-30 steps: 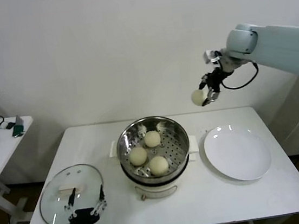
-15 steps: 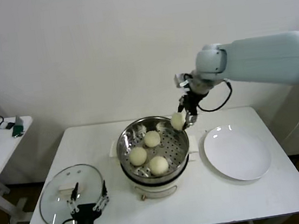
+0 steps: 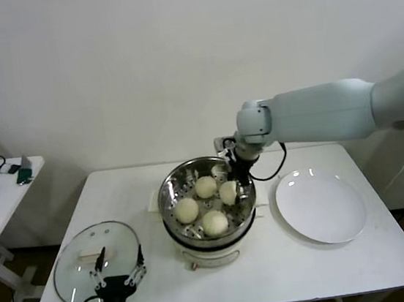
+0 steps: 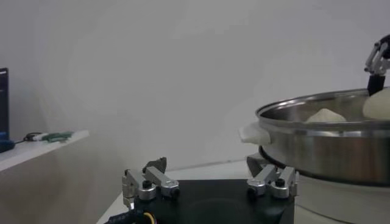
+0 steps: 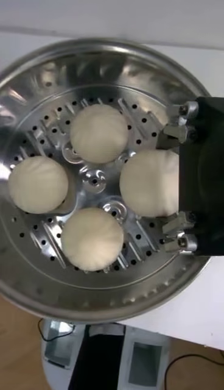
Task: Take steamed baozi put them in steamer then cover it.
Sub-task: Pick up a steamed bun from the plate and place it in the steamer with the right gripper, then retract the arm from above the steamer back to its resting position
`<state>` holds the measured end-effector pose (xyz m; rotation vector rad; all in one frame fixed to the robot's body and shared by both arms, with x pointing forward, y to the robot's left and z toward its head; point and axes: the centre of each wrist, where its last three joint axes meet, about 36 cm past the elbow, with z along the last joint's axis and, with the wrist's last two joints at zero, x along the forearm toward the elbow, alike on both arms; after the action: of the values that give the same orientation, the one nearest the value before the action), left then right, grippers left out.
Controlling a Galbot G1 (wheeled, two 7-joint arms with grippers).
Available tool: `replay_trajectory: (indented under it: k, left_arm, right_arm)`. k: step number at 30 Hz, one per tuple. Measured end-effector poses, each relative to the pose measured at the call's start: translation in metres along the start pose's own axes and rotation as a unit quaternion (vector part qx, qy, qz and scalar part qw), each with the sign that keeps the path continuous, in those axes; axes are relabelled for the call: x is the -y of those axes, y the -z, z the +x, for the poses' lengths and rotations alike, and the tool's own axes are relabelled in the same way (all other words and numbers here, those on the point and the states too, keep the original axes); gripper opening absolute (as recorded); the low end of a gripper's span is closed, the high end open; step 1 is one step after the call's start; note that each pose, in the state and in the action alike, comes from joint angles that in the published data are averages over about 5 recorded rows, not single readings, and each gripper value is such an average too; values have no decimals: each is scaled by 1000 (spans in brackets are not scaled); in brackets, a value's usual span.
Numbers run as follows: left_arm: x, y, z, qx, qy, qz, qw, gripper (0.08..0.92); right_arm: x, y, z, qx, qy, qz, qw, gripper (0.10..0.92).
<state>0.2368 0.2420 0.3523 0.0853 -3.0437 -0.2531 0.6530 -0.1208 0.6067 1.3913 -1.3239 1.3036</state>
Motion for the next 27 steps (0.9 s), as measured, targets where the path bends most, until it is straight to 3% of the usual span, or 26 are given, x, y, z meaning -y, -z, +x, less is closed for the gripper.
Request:
replay_trajectory:
  k: [6,12,27]
  left_arm:
    - [1,0,0,-1,-2,1,1000,823]
    - [2,1,0,0,-3,1,1000,823]
    - [1,5,2,4,0,-1,1000,823]
  right_arm:
    - [0,3,-13,-8,2,2,1000,718]
    - [-1,6,-16,-15,-1,1,1000,812]
    - [0,-8,20,28,-18,-9,999,823]
